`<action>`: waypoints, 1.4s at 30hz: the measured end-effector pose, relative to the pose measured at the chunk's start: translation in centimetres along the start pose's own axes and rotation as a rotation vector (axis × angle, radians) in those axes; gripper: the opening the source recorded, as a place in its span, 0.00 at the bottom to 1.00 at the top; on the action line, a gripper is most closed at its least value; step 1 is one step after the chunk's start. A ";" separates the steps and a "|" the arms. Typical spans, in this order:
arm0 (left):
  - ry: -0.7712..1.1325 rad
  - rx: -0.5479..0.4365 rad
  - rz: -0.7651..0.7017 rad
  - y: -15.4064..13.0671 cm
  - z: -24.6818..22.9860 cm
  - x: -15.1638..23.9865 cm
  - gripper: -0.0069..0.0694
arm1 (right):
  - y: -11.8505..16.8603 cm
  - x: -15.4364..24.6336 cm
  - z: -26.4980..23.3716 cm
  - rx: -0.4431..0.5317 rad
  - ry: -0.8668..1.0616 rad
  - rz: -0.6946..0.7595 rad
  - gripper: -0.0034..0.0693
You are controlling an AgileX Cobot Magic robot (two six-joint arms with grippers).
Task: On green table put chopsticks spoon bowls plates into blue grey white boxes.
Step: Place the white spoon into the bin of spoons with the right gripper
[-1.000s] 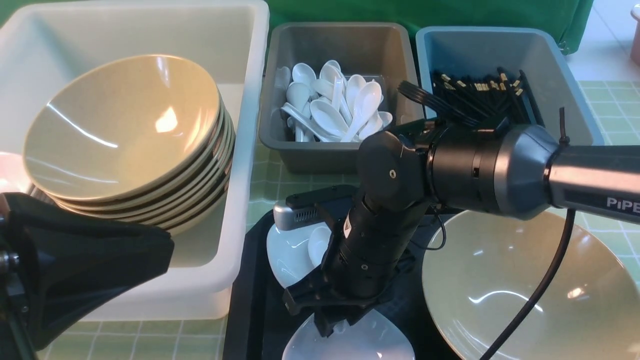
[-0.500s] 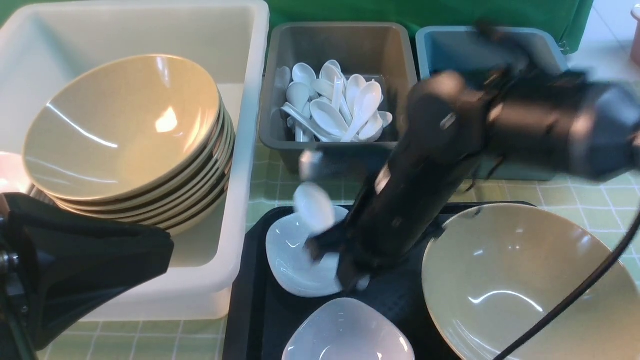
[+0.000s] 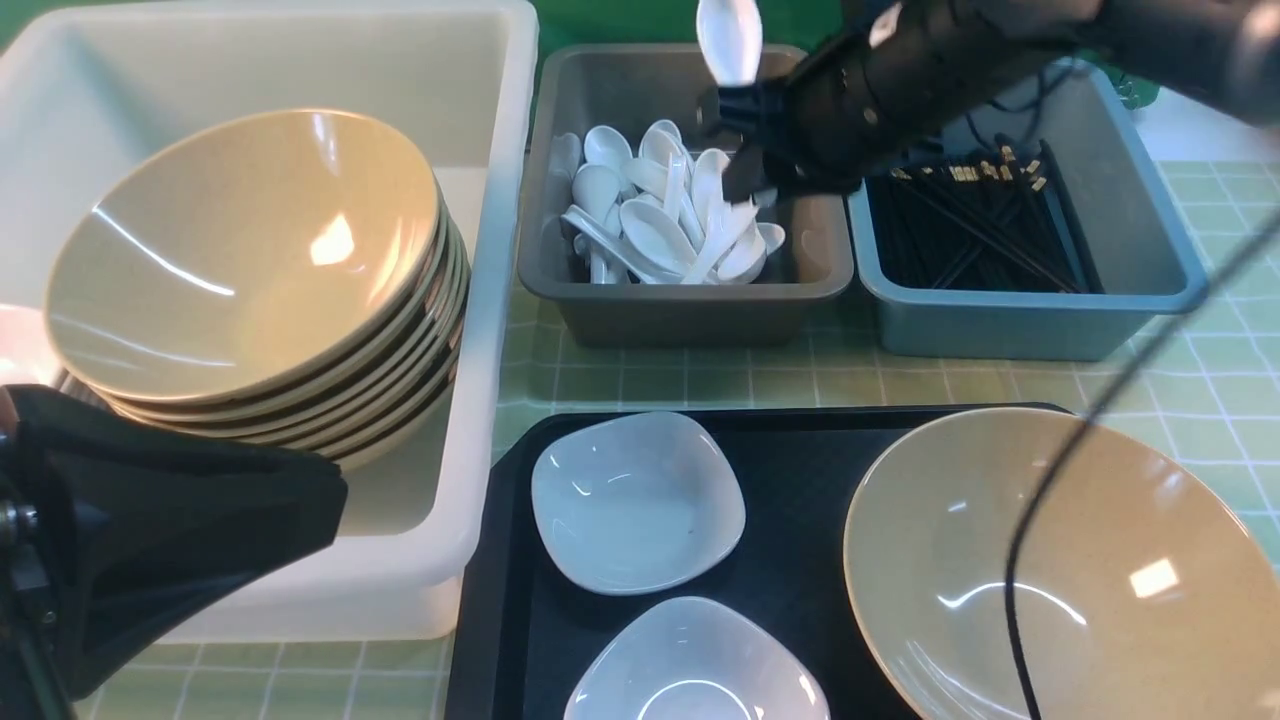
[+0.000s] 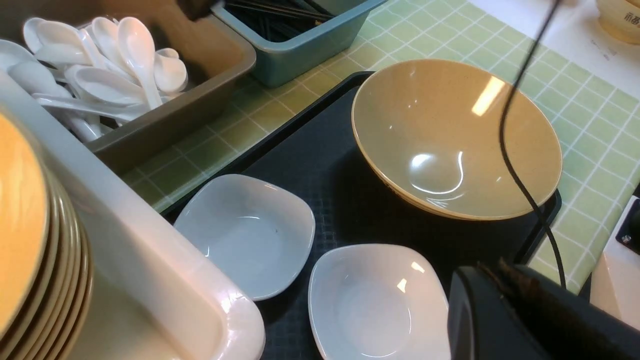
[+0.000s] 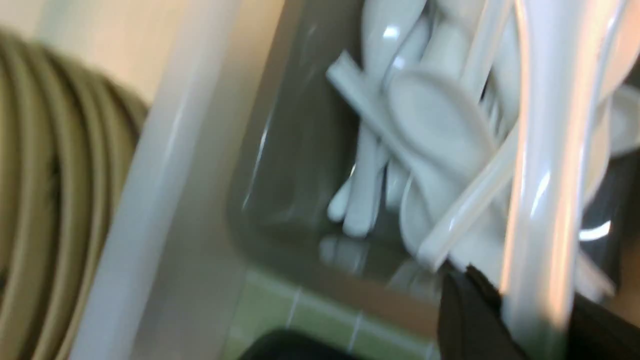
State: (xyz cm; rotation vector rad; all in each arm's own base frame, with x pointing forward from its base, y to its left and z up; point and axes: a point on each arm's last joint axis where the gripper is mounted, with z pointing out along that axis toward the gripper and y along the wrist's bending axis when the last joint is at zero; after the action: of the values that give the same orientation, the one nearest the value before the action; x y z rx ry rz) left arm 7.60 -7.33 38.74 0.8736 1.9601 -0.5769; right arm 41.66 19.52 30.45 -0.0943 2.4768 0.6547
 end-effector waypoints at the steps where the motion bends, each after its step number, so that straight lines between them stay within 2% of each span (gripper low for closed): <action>1: -0.001 0.000 0.000 0.0 0.0 0.0 0.09 | -0.1 -0.3 0.6 0.000 0.002 -0.002 0.25; 4: -0.004 -0.002 0.000 0.0 0.0 0.0 0.09 | -0.4 -1.1 2.6 0.000 0.004 -0.010 0.32; 6: -0.005 -0.003 0.000 0.0 0.0 0.0 0.09 | -0.5 -1.4 3.7 -0.001 0.007 -0.012 0.44; 7: -0.005 -0.003 0.000 0.0 0.0 0.0 0.09 | -0.5 -1.5 3.6 -0.002 0.006 -0.012 0.45; 8: -0.007 -0.004 0.000 0.0 0.0 -0.1 0.09 | -0.6 -1.5 4.1 -0.001 0.008 -0.012 0.56; 11: -0.007 -0.004 0.000 0.0 0.0 -0.1 0.09 | -0.6 -1.5 4.1 0.000 0.012 -0.020 0.73; 12: -0.007 -0.004 0.000 0.0 0.0 -0.1 0.09 | -0.7 -1.5 4.1 0.001 0.012 -0.021 0.73; 14: -0.008 -0.004 0.000 0.0 0.0 -0.1 0.09 | -0.6 -1.5 3.4 0.003 0.037 -0.048 0.82; 16: -0.010 -0.005 0.000 0.1 0.0 -0.1 0.09 | -0.6 -1.5 2.9 0.004 0.055 -0.065 0.84; 21: -0.018 -0.015 -0.011 0.4 0.4 -0.4 0.09 | 0.5 -1.0 -2.8 0.013 0.171 -0.247 0.84; 25: 0.019 -0.016 -0.077 1.3 2.1 -0.7 0.09 | 2.1 -0.1 -8.5 0.012 0.242 -0.387 0.78; 28: 0.062 -0.007 -0.123 2.2 3.9 -0.9 0.12 | 3.8 0.6 -12.2 -0.013 0.186 -0.465 0.65; 30: 0.089 0.009 -0.159 2.7 5.3 -1.0 0.18 | 5.0 2.1 -14.7 -0.037 0.169 -0.511 0.51; 31: 0.091 0.010 -0.162 2.8 5.4 -1.0 0.18 | 5.0 2.4 -14.8 -0.038 0.175 -0.513 0.49; 32: 0.110 0.031 -0.184 3.1 6.5 -1.1 0.25 | 5.7 3.8 -16.8 -0.057 0.165 -0.549 0.36; 35: 0.121 0.080 -0.216 3.4 8.0 -1.3 0.39 | 5.5 6.4 -19.3 -0.070 0.175 -0.576 0.16; 36: 0.121 0.084 -0.214 3.4 8.1 -1.3 0.39 | 5.6 6.7 -19.9 -0.074 0.167 -0.583 0.15; 37: 0.123 0.113 -0.234 3.6 9.0 -1.4 0.48 | 5.1 8.1 -20.9 -0.076 0.174 -0.585 0.11; 42: 0.143 0.228 -0.254 3.3 12.1 -1.5 0.78 | 3.5 12.9 -23.1 -0.103 0.213 -0.566 0.08</action>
State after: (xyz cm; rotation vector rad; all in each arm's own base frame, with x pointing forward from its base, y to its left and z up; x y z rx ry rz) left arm 17.17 -14.01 33.81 0.8278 2.1824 -0.9222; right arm 18.34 12.58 41.49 -0.9076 2.4361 0.5400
